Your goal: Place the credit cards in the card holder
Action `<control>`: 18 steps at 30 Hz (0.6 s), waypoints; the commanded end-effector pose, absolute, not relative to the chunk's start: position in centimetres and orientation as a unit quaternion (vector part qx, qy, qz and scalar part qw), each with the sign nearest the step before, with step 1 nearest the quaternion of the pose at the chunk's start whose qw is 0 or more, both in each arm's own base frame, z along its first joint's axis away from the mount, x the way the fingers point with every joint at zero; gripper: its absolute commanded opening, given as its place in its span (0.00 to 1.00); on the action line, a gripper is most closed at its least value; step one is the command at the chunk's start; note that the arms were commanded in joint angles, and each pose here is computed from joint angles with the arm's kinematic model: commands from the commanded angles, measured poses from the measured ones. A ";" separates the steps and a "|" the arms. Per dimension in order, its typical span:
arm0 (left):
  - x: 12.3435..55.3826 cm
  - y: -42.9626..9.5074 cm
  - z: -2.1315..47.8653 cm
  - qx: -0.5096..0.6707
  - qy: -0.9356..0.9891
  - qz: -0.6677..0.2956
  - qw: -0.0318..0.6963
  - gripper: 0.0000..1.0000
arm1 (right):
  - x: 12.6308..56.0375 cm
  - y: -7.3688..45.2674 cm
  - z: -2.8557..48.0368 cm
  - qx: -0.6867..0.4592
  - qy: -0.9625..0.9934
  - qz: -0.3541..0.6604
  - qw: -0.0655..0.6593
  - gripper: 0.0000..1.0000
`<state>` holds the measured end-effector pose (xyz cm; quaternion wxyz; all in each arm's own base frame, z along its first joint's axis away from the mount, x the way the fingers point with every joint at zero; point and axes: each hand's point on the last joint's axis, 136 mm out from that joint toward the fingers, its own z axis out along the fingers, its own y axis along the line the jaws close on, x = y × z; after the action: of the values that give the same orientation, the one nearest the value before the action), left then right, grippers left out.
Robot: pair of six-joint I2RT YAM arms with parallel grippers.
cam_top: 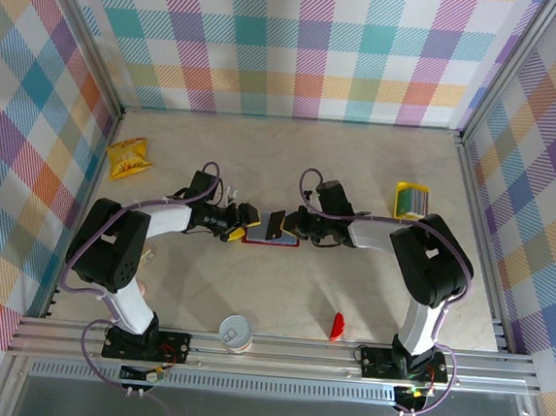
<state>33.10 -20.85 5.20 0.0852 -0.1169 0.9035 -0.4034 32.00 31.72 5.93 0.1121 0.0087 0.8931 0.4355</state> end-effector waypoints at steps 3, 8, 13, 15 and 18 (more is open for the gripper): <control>33.4 -21.0 5.0 -0.110 0.908 -0.396 0.084 0.69 | 32.5 32.1 6.2 0.007 0.887 0.448 0.107 0.00; 33.3 -20.9 4.7 -0.110 0.910 -0.392 0.080 0.69 | 32.6 32.1 6.0 0.013 0.888 0.448 0.102 0.00; 33.2 -20.9 4.3 -0.110 0.911 -0.389 0.078 0.69 | 32.8 32.2 5.8 0.019 0.889 0.447 0.097 0.00; 33.2 -20.9 4.3 -0.111 0.912 -0.387 0.077 0.69 | 32.8 32.3 5.7 0.019 0.889 0.448 0.093 0.00; 33.2 -20.9 4.1 -0.110 0.913 -0.387 0.075 0.69 | 32.8 32.3 5.4 0.021 0.892 0.443 0.089 0.00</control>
<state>33.22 -20.81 4.60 0.0834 -0.1141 0.9075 -0.3956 32.28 32.01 5.17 0.0950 0.0181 0.8936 0.4383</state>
